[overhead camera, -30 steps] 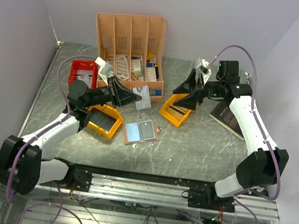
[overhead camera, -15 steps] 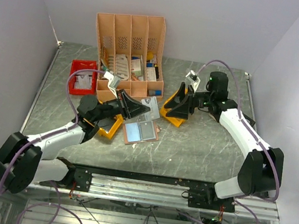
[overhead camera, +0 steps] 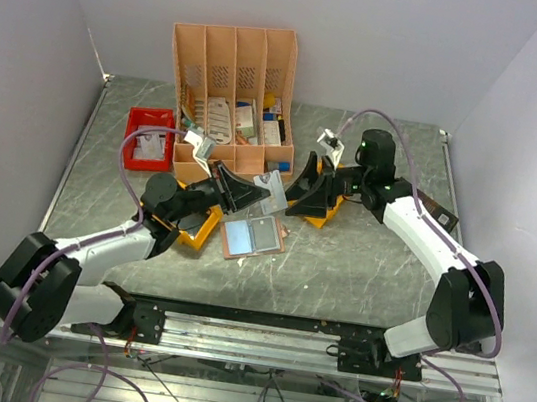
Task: Put the credit cards into the card holder
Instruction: Pick up the credit card from the storage box.
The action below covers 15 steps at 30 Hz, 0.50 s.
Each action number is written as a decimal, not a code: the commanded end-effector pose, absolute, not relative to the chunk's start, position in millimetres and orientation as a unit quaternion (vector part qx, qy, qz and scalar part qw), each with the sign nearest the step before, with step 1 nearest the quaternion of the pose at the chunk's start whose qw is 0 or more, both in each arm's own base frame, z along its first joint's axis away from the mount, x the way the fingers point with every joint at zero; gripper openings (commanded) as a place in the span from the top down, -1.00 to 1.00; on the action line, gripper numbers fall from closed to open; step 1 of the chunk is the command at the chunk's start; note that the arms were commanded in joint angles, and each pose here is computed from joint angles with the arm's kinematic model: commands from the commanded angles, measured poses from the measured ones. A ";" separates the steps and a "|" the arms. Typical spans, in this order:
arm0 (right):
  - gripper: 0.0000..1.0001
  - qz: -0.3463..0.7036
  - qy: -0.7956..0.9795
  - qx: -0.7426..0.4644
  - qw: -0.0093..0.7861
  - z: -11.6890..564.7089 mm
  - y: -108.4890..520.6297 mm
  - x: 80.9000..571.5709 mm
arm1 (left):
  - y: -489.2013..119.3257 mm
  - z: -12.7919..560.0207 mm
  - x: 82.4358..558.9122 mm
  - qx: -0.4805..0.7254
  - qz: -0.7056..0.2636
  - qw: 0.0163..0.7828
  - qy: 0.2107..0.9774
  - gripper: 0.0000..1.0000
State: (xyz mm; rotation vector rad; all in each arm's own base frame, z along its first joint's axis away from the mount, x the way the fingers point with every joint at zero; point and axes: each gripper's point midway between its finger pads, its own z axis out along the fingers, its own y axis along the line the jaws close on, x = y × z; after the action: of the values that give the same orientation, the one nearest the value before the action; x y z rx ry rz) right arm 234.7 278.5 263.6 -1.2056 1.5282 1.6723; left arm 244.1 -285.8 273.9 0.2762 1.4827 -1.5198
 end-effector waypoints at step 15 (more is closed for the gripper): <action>1.00 0.644 0.574 -0.440 0.248 256.1 295.9 230.0 | -291.4 290.7 244.8 0.127 -0.628 0.505 0.579 0.73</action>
State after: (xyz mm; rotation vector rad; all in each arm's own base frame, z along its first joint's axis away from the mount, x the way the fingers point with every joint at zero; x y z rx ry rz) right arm 234.9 293.2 254.1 -1.1770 1.5952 1.7186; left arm 242.9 -290.5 273.6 0.2842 1.4714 -1.5400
